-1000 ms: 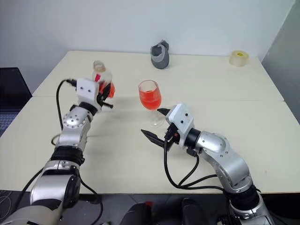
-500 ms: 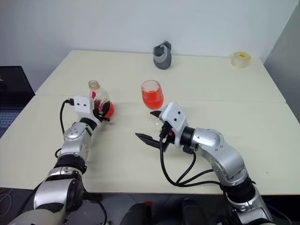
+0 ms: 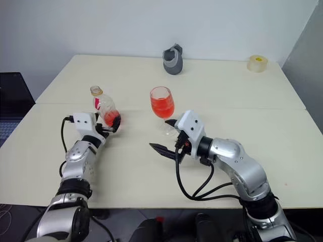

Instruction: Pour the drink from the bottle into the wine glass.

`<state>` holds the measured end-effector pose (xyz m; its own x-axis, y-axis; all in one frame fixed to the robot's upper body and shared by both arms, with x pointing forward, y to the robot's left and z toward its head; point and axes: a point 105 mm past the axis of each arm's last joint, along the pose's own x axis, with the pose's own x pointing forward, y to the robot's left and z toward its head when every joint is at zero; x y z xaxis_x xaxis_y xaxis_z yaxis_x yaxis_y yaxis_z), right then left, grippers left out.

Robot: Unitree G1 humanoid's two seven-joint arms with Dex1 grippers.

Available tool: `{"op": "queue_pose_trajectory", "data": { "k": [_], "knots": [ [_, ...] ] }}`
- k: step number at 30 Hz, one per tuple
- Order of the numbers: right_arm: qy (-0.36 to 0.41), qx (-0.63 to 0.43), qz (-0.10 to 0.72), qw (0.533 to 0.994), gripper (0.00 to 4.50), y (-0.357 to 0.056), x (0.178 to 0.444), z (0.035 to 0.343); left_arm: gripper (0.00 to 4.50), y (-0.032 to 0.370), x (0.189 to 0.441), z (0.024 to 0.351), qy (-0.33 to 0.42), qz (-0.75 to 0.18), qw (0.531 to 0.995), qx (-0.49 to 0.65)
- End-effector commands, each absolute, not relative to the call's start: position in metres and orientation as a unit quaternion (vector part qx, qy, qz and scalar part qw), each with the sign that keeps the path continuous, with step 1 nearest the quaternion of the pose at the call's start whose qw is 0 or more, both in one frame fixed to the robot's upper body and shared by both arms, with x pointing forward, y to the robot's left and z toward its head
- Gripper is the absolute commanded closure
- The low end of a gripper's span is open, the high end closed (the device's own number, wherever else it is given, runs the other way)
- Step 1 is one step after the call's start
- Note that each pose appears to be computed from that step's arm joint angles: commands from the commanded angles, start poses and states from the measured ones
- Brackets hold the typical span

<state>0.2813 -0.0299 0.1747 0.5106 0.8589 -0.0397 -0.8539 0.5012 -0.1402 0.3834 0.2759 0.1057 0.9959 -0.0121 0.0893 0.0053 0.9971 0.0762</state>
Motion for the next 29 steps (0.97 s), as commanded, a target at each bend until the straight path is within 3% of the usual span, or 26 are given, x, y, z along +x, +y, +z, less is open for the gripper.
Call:
{"op": "queue_pose_trajectory", "data": {
  "k": [1,8,13,18,29],
  "knots": [
    [-0.041,-0.057,0.444,0.893,0.0,-0.047,0.283,0.177,0.03,0.28,0.366,0.121,-0.058,0.013,0.998,0.034],
    [-0.061,-0.04,0.291,0.954,0.0,-0.102,0.303,0.148,0.03,0.267,0.326,0.136,-0.06,0.002,0.997,0.053],
    [-0.091,0.022,0.169,0.981,0.0,-0.132,0.328,0.136,0.03,0.259,0.317,0.145,-0.077,0.013,0.995,0.068],
    [-0.103,0.015,0.095,0.99,0.0,-0.152,0.344,0.127,0.03,0.241,0.316,0.142,-0.069,-0.022,0.995,0.065],
    [-0.091,0.002,0.08,0.993,0.0,-0.16,0.35,0.114,0.03,0.226,0.317,0.135,-0.063,-0.066,0.992,0.084]
  ]
}}
